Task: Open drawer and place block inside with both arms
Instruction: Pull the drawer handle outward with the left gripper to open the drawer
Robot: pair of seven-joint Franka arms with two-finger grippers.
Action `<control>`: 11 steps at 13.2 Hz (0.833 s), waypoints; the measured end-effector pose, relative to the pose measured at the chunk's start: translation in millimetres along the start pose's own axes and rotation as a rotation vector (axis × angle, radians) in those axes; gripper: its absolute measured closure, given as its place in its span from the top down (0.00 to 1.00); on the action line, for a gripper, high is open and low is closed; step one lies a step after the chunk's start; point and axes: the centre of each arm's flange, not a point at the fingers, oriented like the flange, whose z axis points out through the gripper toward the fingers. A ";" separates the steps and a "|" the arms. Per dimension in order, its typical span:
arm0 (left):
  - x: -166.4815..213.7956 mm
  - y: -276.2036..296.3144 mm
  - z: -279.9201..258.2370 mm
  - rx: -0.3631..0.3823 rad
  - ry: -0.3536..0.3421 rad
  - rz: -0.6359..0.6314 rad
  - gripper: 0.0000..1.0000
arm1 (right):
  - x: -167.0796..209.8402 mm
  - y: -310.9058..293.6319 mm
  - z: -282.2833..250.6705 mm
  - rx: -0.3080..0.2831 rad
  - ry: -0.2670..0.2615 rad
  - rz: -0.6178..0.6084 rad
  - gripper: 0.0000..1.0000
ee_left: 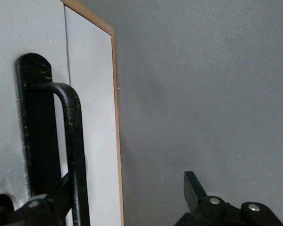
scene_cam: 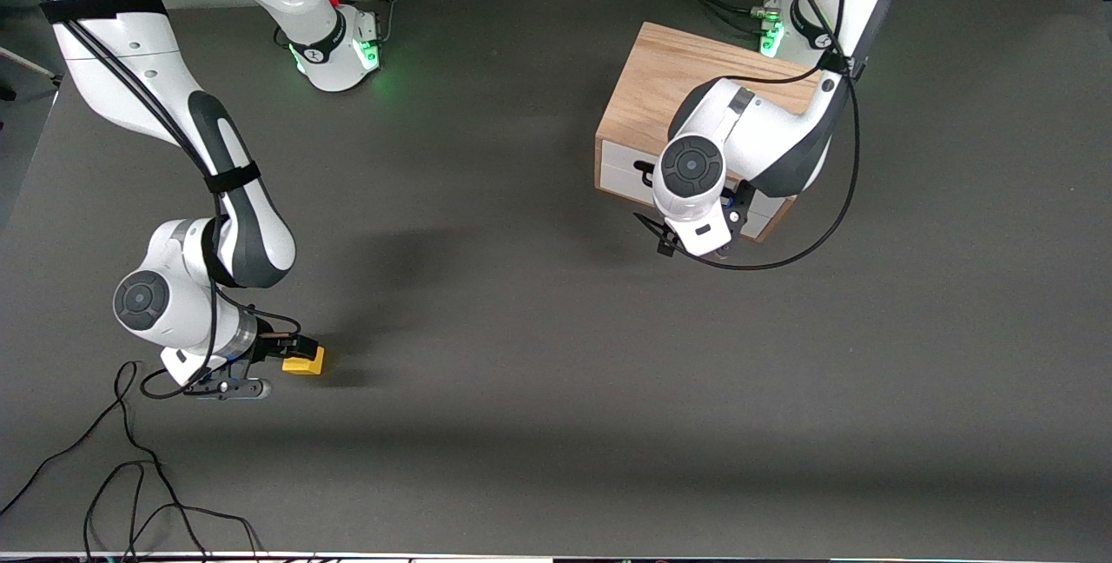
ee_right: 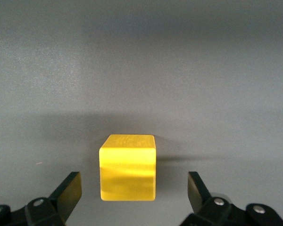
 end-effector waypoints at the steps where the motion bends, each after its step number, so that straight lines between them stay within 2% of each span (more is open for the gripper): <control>1: 0.2 1.0 -0.9 -0.008 0.001 0.001 1.00 | 0.2 0.0 -0.3 0.000 0.001 0.000 1.00; 11: -0.3 51.8 -22.0 -0.091 -0.001 -0.004 1.00 | 3.7 -0.4 -4.8 0.001 0.012 -0.001 1.00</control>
